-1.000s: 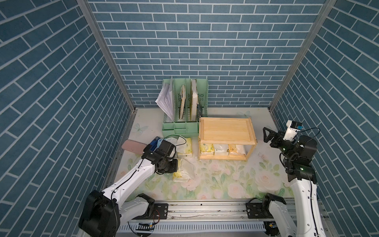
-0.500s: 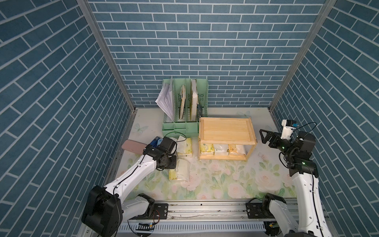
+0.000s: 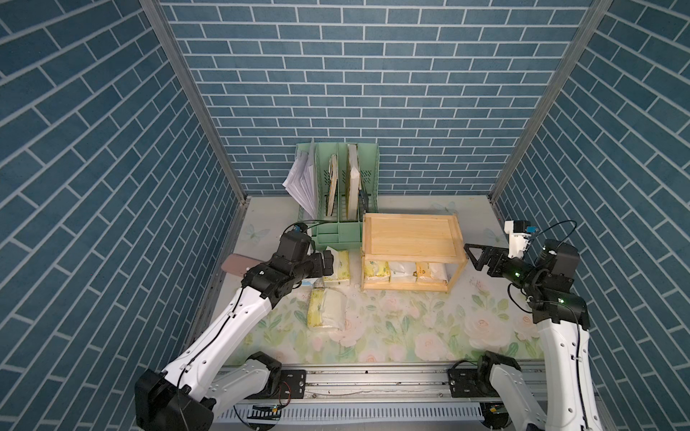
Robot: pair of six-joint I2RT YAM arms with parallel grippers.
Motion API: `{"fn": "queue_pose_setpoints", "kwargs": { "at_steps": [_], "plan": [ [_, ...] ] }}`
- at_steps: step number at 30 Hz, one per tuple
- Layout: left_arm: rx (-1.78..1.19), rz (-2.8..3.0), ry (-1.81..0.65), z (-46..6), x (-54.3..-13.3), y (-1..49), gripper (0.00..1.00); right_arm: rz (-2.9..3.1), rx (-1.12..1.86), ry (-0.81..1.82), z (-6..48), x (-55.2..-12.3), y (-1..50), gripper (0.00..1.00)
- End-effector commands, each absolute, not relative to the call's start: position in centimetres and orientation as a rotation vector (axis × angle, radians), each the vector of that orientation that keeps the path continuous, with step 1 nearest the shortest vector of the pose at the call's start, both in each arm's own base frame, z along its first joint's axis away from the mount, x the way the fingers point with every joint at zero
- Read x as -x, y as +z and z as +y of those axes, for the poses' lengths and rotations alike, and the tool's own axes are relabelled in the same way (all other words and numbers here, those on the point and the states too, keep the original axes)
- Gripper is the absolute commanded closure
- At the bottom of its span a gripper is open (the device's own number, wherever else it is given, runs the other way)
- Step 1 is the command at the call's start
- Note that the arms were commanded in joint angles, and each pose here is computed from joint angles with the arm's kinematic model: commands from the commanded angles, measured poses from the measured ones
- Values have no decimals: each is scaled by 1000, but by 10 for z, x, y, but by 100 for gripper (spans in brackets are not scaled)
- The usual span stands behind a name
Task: Remove the tissue boxes from the shelf
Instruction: Place the box of tissues at the center of the board, then pick up a box of tissues from the shelf.
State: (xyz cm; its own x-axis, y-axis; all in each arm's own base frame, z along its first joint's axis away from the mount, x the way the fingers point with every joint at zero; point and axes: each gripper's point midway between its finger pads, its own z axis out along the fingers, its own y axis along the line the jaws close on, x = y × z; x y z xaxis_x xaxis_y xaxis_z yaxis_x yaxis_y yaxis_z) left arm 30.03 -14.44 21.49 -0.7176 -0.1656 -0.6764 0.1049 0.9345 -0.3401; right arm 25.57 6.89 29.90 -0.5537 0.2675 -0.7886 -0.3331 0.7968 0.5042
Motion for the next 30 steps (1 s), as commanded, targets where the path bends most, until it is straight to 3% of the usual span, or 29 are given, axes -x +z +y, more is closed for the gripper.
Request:
{"fn": "queue_pose_setpoints", "kwargs": {
  "at_steps": [1, 9, 19, 25, 30],
  "plan": [
    [56, 2203, -698, -176, -320, 251, 0, 1994, 76, 893, 88, -231, 313, 11],
    [-105, 2088, -1142, -243, -322, 300, 8, 2081, 222, 912, 126, -223, 285, 13],
    [-148, 2139, -1243, -286, -333, 282, 11, 2171, 488, 995, 203, -212, 243, 13],
    [-63, 2184, -1145, -283, -354, 267, 11, 2129, 813, 691, 232, -200, 216, 12],
    [57, 2190, -1126, -264, -368, 262, 7, 1986, 1233, 268, 258, -193, 181, 15]
  ]
}}
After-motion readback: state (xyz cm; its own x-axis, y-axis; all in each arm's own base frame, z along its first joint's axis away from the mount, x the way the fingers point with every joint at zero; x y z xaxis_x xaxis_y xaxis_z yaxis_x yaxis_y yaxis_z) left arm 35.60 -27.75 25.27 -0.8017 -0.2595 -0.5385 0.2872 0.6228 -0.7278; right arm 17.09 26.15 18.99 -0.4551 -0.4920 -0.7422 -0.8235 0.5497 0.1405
